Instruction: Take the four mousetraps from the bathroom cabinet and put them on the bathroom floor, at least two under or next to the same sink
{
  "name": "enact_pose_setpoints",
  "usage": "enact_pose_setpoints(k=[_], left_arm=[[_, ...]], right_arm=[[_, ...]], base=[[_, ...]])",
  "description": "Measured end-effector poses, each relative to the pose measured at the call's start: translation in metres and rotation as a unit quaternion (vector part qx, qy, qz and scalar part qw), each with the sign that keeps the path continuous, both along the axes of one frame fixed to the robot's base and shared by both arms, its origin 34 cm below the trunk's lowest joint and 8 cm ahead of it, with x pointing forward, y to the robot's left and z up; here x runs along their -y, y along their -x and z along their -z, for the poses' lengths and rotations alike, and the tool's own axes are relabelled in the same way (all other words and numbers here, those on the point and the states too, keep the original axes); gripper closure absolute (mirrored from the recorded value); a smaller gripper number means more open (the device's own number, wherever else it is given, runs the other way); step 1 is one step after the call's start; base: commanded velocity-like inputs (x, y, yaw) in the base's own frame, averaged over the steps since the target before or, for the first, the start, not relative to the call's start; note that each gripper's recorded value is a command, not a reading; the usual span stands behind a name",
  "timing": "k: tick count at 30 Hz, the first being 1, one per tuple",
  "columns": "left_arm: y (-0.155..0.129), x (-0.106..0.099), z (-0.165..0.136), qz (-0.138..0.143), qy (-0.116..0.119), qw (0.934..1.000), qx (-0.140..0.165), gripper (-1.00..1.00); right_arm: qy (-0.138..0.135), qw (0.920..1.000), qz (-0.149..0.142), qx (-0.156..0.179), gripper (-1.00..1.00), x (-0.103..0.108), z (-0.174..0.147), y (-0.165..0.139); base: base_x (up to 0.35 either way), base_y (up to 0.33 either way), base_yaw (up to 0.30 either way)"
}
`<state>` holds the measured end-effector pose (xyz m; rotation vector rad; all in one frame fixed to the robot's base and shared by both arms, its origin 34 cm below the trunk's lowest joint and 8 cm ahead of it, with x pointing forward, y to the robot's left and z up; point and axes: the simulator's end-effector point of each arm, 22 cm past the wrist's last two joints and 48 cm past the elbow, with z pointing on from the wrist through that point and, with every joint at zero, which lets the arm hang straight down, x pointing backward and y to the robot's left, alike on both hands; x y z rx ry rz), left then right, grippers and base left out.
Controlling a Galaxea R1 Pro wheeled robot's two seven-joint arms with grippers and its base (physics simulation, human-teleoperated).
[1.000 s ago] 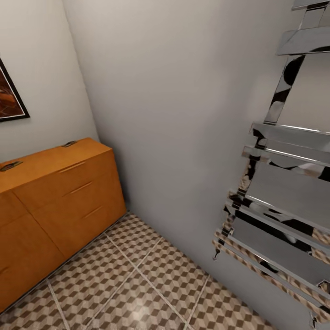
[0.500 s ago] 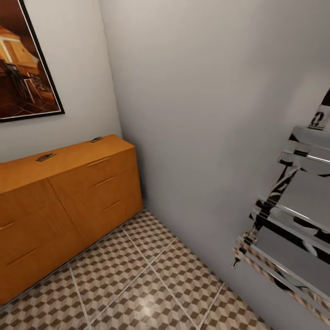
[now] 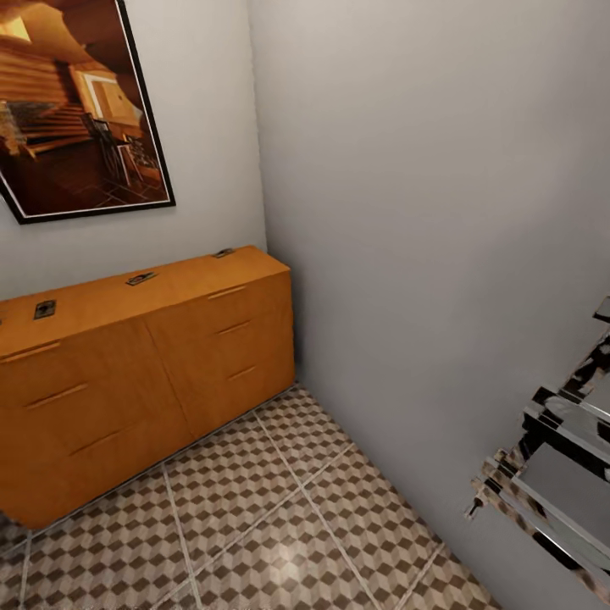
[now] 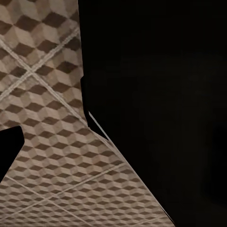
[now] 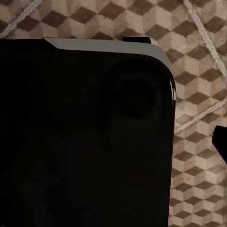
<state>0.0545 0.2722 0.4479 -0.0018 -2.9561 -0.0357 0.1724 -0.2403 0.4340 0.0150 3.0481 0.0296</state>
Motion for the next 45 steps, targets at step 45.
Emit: enact_pose_setpoints(k=[45], left_arm=[[-0.0091, 0.0, 0.0019, 0.0, 0.0, 0.9999, 0.012, -1.0]], right_arm=[[0.001, 0.9999, 0.0, 0.012, -1.0, 0.0016, -0.0009, -0.0098]], base=[[0.0, 0.0, 0.18]])
